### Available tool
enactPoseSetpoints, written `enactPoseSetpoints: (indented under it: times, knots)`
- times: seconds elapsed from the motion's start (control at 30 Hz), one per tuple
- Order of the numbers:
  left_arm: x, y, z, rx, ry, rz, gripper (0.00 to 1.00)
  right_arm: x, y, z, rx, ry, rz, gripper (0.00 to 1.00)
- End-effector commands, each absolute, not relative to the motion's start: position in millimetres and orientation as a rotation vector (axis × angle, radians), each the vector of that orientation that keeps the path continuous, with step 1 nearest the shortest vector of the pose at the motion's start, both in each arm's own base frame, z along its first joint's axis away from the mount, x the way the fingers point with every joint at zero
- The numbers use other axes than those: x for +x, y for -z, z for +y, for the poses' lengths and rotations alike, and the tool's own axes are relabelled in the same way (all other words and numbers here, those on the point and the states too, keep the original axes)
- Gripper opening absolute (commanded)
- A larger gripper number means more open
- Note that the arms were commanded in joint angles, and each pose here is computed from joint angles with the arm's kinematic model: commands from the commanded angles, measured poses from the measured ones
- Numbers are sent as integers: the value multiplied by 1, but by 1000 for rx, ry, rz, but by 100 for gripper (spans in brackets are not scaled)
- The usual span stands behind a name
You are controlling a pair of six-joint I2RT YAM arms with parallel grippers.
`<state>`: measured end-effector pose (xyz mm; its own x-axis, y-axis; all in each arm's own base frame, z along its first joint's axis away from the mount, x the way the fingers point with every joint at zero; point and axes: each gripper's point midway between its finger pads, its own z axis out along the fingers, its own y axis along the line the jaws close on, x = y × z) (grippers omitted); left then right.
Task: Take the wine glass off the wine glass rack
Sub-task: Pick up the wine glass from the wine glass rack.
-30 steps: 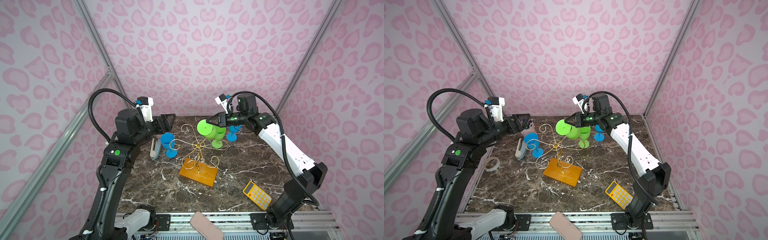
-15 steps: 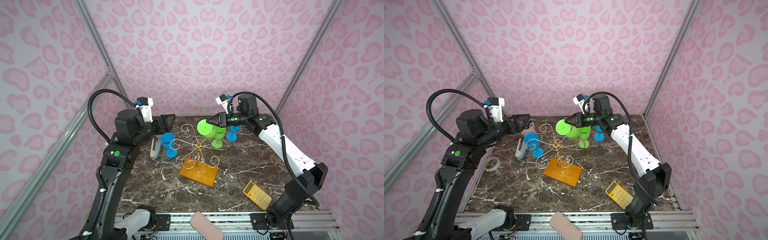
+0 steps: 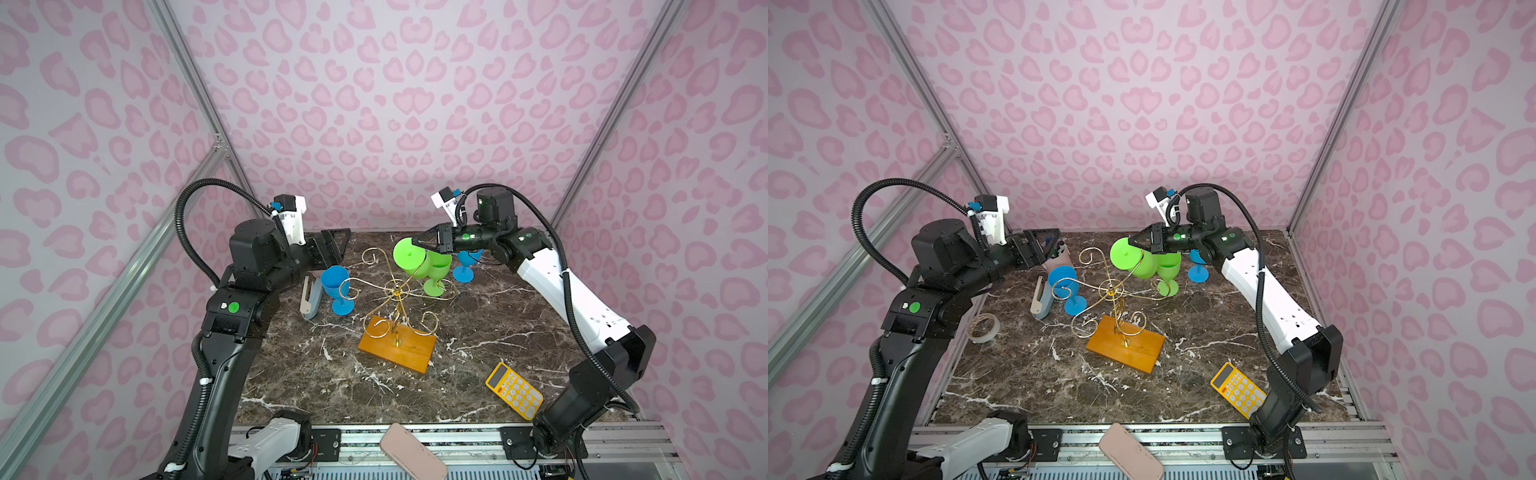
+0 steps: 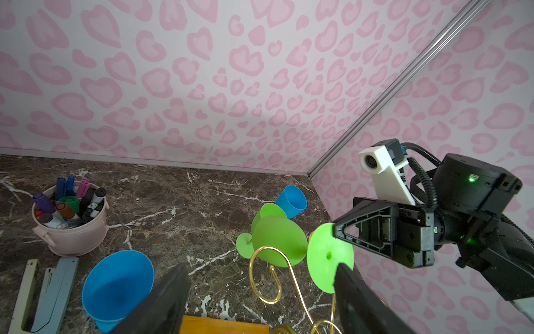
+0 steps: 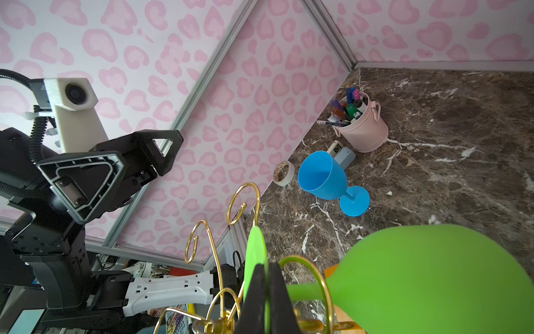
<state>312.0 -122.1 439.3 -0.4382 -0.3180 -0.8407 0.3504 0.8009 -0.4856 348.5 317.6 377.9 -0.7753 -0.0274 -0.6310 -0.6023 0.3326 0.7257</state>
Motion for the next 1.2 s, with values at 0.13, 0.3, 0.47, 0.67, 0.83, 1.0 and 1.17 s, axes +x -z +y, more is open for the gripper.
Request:
enactPoseSetpoints:
  times: [0.13, 0.3, 0.47, 0.67, 0.83, 1.0, 1.17]
  knots:
    - [312, -439, -125, 34, 771, 1880, 80, 347, -387, 315, -561, -1471, 2045, 0]
    - [309, -399, -136, 17, 891, 2058, 72, 346, -390, 313, -562, -1472, 2038, 0]
    - [295, -381, -124, -50, 953, 2041, 73, 344, -391, 312, -562, -1471, 2037, 0]
    - [268, -386, -104, -57, 863, 1917, 77, 344, -390, 312, -560, -1475, 2042, 0]
    - [255, -386, -100, -61, 853, 1874, 78, 343, -391, 309, -554, -1473, 2046, 0]
    - [254, -381, -106, -67, 912, 1881, 78, 342, -389, 307, -547, -1472, 2056, 0]
    - [253, -372, -114, -60, 983, 1903, 78, 343, -388, 305, -534, -1468, 2060, 0]
